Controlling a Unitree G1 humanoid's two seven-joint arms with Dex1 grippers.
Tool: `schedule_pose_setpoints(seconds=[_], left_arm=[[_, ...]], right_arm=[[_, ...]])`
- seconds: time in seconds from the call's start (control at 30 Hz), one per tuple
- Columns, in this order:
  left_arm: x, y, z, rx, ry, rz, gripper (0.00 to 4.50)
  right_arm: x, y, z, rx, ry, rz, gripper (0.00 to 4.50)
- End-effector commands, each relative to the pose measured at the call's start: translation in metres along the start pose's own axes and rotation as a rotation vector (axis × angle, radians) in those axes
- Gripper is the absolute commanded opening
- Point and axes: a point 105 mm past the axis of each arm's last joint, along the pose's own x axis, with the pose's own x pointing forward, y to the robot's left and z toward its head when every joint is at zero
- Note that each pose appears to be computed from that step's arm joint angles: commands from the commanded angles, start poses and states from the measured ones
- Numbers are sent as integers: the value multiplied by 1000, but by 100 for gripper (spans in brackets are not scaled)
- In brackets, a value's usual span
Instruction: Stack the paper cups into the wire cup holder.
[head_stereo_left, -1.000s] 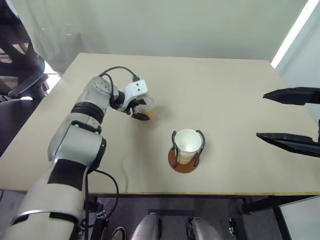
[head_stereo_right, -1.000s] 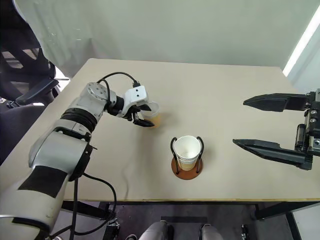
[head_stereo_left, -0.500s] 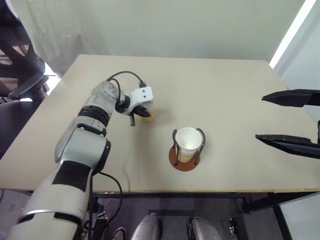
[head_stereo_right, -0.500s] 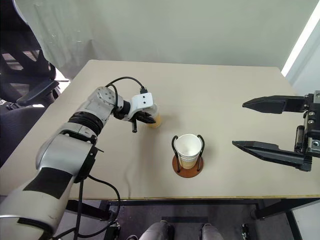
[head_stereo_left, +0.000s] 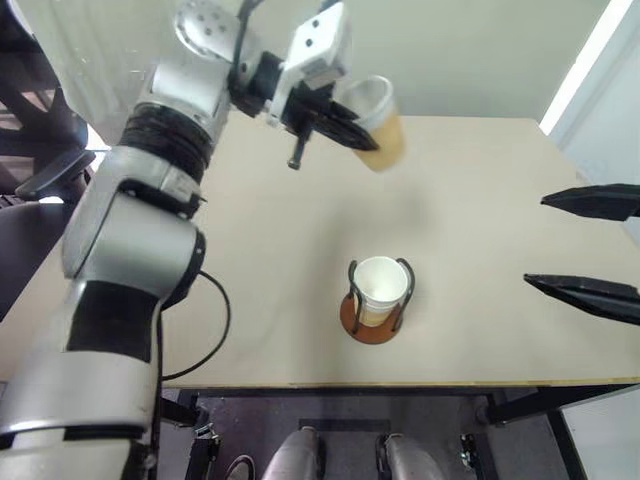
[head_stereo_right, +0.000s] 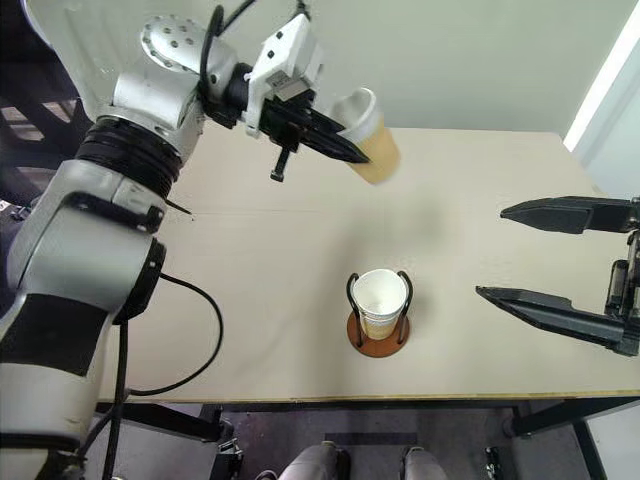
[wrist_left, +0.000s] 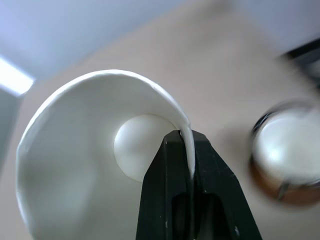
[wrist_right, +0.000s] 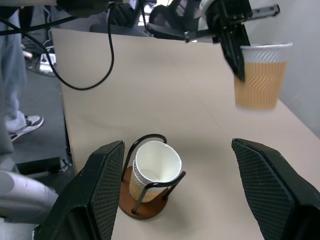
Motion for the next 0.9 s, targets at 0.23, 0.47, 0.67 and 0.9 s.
schedule_pose_setpoints(seconds=[0.23, 0.47, 0.67, 0.9], left_arm=[[23, -42, 41, 23, -167, -312, 2], [31, -63, -1, 38, 69, -431, 2], [39, -63, -20, 64, 161, -475, 2], [42, -65, -23, 73, 177, -499, 2]], right_arm=[[-6, 8, 7, -30, -1, -80, 351], [-7, 11, 7, -21, 3, -100, 351], [-7, 12, 7, -19, 0, -103, 351], [-8, 14, 8, -17, -2, -110, 351]])
